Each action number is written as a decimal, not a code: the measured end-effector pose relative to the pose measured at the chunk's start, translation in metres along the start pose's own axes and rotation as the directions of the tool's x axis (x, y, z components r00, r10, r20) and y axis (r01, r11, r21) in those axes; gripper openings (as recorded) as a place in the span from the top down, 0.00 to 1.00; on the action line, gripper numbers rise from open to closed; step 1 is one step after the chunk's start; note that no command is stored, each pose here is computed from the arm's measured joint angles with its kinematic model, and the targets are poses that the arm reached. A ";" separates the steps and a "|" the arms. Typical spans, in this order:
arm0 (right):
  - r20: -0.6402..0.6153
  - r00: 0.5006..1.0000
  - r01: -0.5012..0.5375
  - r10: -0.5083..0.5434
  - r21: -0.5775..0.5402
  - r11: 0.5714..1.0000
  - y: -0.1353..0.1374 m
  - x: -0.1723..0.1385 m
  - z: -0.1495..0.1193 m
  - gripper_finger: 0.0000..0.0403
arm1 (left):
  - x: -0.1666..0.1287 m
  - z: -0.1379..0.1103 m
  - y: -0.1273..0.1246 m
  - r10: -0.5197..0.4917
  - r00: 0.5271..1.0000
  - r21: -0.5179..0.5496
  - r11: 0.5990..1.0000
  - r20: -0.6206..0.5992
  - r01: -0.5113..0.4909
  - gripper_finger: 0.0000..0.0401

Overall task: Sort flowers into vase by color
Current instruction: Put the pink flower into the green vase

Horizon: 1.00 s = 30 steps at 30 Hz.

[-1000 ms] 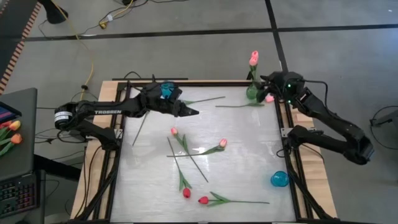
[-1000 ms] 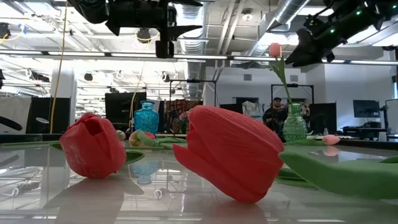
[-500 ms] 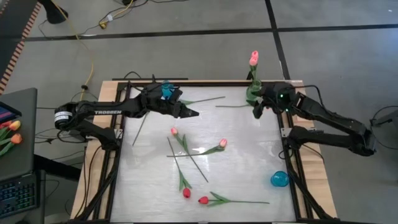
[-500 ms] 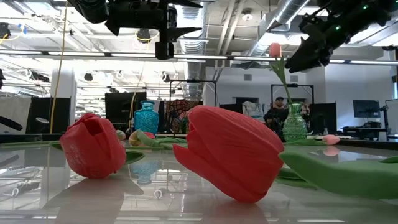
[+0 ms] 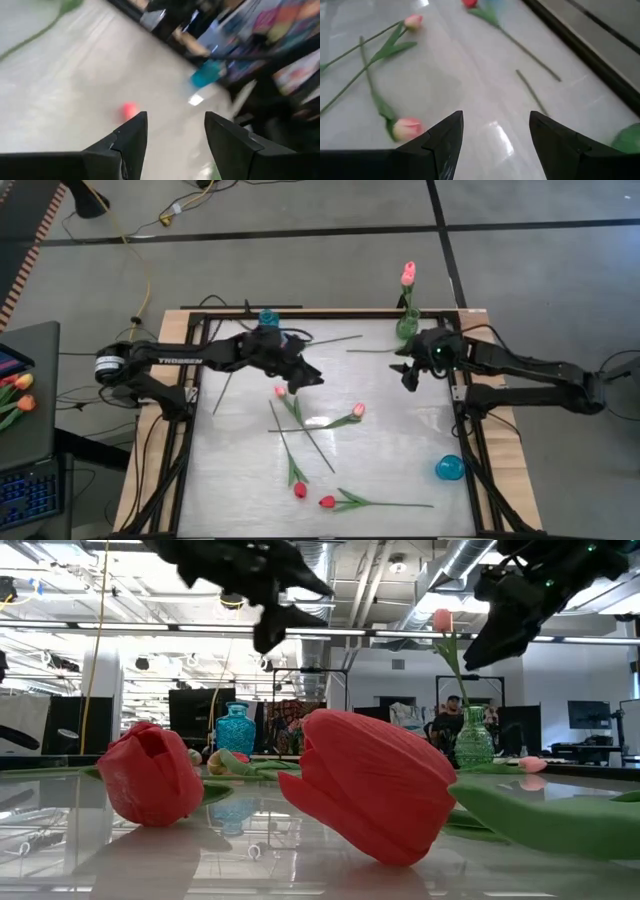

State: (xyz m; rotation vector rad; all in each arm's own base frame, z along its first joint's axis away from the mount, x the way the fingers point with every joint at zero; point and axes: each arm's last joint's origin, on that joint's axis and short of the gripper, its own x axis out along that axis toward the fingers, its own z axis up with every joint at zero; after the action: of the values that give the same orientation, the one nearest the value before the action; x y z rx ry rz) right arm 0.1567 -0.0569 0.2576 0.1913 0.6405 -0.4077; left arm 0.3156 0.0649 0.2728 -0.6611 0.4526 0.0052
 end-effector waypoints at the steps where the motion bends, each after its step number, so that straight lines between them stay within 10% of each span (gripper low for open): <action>1: -0.008 1.000 -0.007 0.007 -0.001 1.000 0.002 0.001 0.000 0.37 | 0.008 0.003 -0.001 0.019 1.000 0.038 0.999 -0.022 -0.018 0.54; 8: -0.085 0.996 -0.033 0.035 0.017 0.999 0.009 0.004 -0.007 0.37 | 0.072 0.016 -0.002 0.232 0.957 0.310 0.935 -0.174 -0.171 0.54; 15: -0.104 0.992 -0.072 0.076 0.034 0.997 0.019 0.003 -0.010 0.37 | 0.134 0.027 0.026 0.379 0.922 0.503 0.814 -0.080 -0.291 0.54; 24: -0.104 0.989 -0.100 0.104 0.044 0.994 0.025 0.002 -0.011 0.37 | 0.188 0.034 0.118 0.437 0.888 0.475 0.817 -0.142 -0.326 0.54; 30: -0.105 0.989 -0.105 0.109 0.036 0.994 0.027 0.001 -0.011 0.37 | 0.196 0.042 0.134 0.471 0.876 0.472 0.799 -0.103 -0.373 0.54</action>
State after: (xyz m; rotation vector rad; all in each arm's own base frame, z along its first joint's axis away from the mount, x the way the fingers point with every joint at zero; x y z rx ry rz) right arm 0.1629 -0.0301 0.2491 0.2768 0.7260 -0.3053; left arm 0.4899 0.1689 0.1432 -0.0968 0.7817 0.2558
